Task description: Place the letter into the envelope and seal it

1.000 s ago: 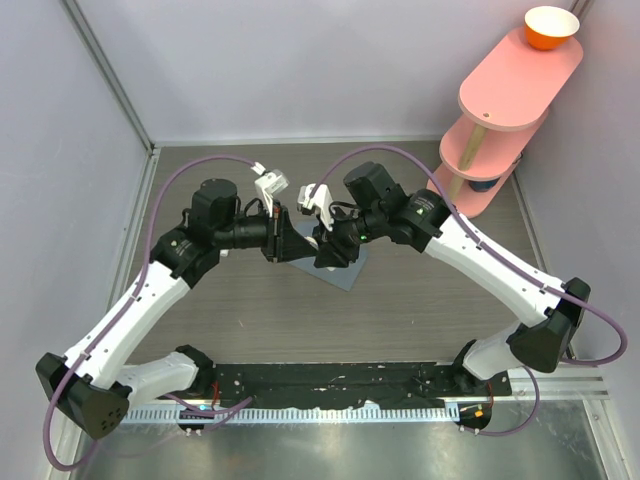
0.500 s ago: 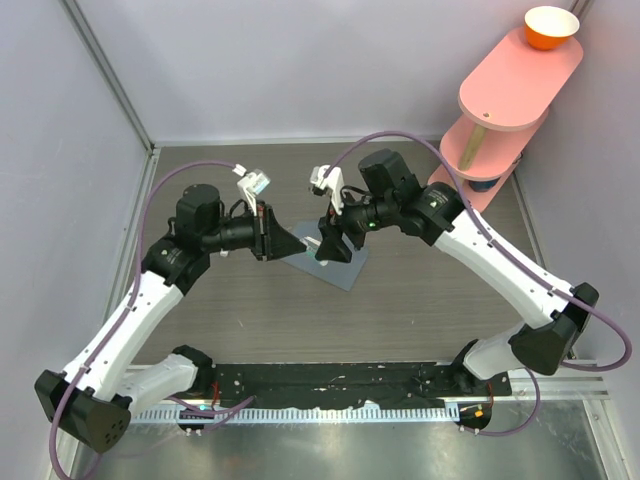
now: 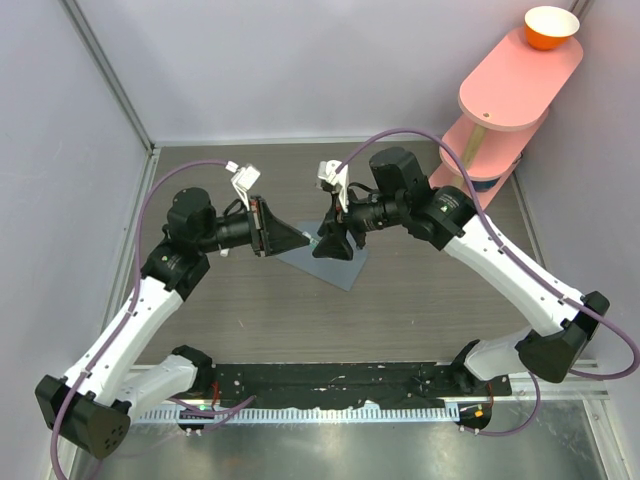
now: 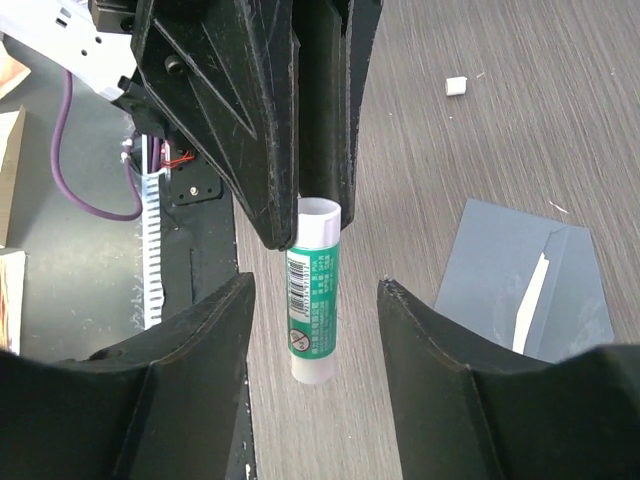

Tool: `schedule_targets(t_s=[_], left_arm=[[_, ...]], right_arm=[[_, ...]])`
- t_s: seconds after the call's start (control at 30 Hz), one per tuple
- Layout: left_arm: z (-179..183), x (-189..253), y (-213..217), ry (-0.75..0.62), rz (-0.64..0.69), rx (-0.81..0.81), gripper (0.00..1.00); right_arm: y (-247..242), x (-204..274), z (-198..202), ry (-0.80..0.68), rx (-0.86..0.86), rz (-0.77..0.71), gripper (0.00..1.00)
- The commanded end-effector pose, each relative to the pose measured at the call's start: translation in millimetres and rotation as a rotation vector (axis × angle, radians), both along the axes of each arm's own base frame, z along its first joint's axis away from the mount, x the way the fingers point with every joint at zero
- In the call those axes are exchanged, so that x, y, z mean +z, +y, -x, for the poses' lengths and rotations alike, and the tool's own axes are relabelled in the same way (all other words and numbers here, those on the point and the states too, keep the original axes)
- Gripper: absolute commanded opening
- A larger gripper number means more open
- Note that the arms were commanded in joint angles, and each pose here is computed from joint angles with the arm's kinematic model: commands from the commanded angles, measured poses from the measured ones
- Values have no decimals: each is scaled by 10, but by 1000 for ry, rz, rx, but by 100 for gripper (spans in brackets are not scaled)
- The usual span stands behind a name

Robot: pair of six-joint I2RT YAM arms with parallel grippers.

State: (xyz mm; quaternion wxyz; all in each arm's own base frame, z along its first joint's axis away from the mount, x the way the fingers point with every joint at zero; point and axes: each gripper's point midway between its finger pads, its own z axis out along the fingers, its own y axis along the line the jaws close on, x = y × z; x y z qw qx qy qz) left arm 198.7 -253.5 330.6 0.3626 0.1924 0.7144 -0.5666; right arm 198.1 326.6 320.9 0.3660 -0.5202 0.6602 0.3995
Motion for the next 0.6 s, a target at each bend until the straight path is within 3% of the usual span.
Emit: schedule_targets(t_s=[0.0, 0.07, 0.1, 0.2, 0.27, 0.33, 0.4, 0.57], left_arm=[[77, 249, 2, -57, 75, -18, 0], [83, 257, 7, -61, 79, -15, 0], [97, 247, 10, -60, 80, -18, 0], [105, 245, 15, -60, 81, -19, 0], [109, 233, 15, -57, 81, -21, 0], [113, 225, 16, -51, 82, -21, 0], [113, 225, 16, -52, 81, -21, 0], [95, 291, 6, -79, 92, -23, 0]], right_arm=[[43, 188, 63, -37, 41, -65, 50], [49, 199, 85, -35, 52, -70, 40], [49, 223, 96, -36, 59, -77, 30], [46, 235, 93, -39, 60, -77, 21], [50, 215, 88, -32, 61, -69, 21], [62, 229, 89, -28, 67, -70, 37], [77, 225, 89, -20, 71, -67, 45], [89, 206, 63, -26, 70, -61, 40]])
